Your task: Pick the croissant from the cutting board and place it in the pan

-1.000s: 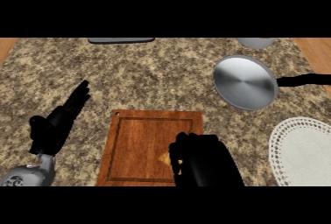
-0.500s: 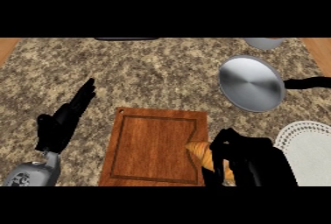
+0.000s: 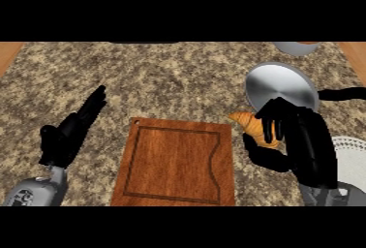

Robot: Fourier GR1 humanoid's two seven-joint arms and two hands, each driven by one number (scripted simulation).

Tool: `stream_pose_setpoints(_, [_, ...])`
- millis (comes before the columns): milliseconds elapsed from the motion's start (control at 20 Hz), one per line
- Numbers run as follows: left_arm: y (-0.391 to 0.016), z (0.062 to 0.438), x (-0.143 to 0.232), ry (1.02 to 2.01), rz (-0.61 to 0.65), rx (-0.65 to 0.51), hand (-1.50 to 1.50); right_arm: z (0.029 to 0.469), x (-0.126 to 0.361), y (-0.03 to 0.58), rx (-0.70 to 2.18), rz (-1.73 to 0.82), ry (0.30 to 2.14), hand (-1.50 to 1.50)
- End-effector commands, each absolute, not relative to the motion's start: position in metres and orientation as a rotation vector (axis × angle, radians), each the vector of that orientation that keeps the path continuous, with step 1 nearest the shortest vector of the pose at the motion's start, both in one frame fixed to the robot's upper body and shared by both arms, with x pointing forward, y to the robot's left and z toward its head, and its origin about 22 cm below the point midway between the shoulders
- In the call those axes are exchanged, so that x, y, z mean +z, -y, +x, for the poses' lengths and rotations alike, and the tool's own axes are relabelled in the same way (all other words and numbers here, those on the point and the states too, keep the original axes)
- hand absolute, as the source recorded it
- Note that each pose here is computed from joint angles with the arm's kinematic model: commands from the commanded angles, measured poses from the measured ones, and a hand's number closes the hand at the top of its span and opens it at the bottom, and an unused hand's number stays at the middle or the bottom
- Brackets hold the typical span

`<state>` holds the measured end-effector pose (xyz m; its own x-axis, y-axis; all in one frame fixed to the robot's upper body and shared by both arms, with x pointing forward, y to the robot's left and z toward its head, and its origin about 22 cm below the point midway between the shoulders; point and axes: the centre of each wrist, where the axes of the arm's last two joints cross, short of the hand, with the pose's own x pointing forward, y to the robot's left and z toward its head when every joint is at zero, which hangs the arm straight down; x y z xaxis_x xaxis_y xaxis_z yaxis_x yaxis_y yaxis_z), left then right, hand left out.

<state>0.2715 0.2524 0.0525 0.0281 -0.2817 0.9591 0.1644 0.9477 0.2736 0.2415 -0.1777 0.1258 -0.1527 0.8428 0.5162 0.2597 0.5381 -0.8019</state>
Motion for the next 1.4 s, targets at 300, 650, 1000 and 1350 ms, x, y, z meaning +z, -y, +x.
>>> stream_pose_setpoints(300, [-0.256,0.277,0.056,1.511,0.082,-0.334,0.0,0.331,0.079,0.248,0.588,-1.067,1.671,1.5])
stream_pose_setpoints(650, [-0.24,0.277,0.057,1.506,0.09,-0.359,0.0,0.373,0.049,0.272,0.626,-1.069,1.673,1.5])
stream_pose_setpoints(1000, [-0.251,0.279,0.06,1.521,0.084,-0.357,0.0,0.405,0.045,0.301,0.584,-1.066,1.69,1.5])
stream_pose_setpoints(1350, [-0.231,0.285,0.057,1.519,0.055,-0.383,0.0,0.422,0.05,0.307,0.655,-1.015,1.272,-1.5])
